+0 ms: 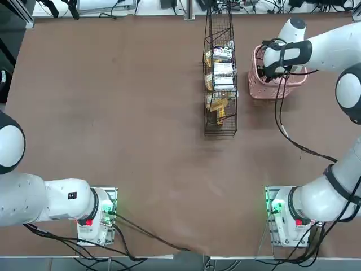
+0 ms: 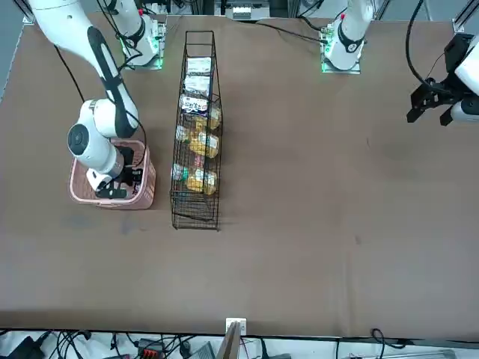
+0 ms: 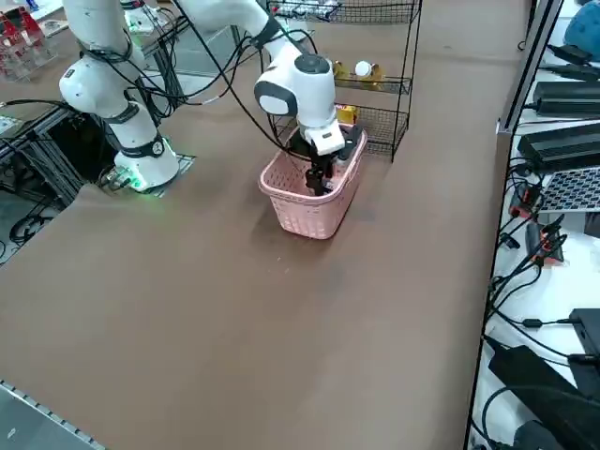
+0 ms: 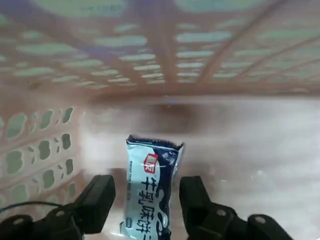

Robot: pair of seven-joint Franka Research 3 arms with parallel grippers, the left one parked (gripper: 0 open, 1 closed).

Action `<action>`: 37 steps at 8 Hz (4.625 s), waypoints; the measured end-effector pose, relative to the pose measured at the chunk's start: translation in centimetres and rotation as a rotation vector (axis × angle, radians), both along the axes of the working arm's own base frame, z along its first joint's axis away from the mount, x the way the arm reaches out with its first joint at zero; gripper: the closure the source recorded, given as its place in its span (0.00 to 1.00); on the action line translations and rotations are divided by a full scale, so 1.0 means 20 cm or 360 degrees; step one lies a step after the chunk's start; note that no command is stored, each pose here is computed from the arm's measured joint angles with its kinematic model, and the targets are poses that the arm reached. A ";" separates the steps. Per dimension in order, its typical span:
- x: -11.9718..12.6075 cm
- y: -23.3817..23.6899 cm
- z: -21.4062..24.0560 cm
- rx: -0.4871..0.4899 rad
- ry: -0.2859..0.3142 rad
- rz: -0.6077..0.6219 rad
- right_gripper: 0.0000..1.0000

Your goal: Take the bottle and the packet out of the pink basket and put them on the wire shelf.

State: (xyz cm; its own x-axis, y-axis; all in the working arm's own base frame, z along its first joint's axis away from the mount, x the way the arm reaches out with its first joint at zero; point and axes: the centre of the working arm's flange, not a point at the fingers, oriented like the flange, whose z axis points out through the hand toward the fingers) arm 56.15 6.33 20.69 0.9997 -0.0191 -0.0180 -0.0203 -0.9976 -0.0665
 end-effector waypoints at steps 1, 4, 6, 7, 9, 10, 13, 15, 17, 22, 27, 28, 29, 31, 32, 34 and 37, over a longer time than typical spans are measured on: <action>0.00 0.00 -0.01 0.0000 -0.0003 0.0001 0.20; -0.01 0.03 -0.03 0.0007 0.0003 0.0009 0.19; -0.01 0.03 -0.04 0.0010 0.0010 0.0005 0.19; -0.01 0.03 -0.05 0.0010 0.0014 0.0004 0.19; -0.01 0.03 -0.06 0.0009 0.0019 0.0005 0.18; -0.01 0.03 -0.07 0.0009 0.0023 0.0006 0.18; -0.02 0.03 -0.07 0.0009 0.0025 0.0006 0.19; -0.02 0.03 -0.07 0.0009 0.0026 0.0007 0.19; -0.02 0.03 -0.08 0.0008 0.0028 0.0007 0.19; -0.01 0.03 -0.07 0.0008 0.0022 0.0006 0.43; -0.01 0.03 -0.05 0.0010 0.0009 0.0006 0.56; 0.00 0.03 -0.03 0.0011 0.0011 0.0008 0.56; 0.00 0.03 0.02 0.0015 0.0023 0.0013 0.56; 0.02 0.04 0.17 0.0025 0.0040 0.0021 0.56; 0.03 0.03 0.25 0.0029 0.0040 0.0023 0.56; 0.02 0.02 0.38 0.0009 0.0035 0.0053 0.56; 0.02 -0.01 0.57 -0.0038 0.0094 0.0096 0.56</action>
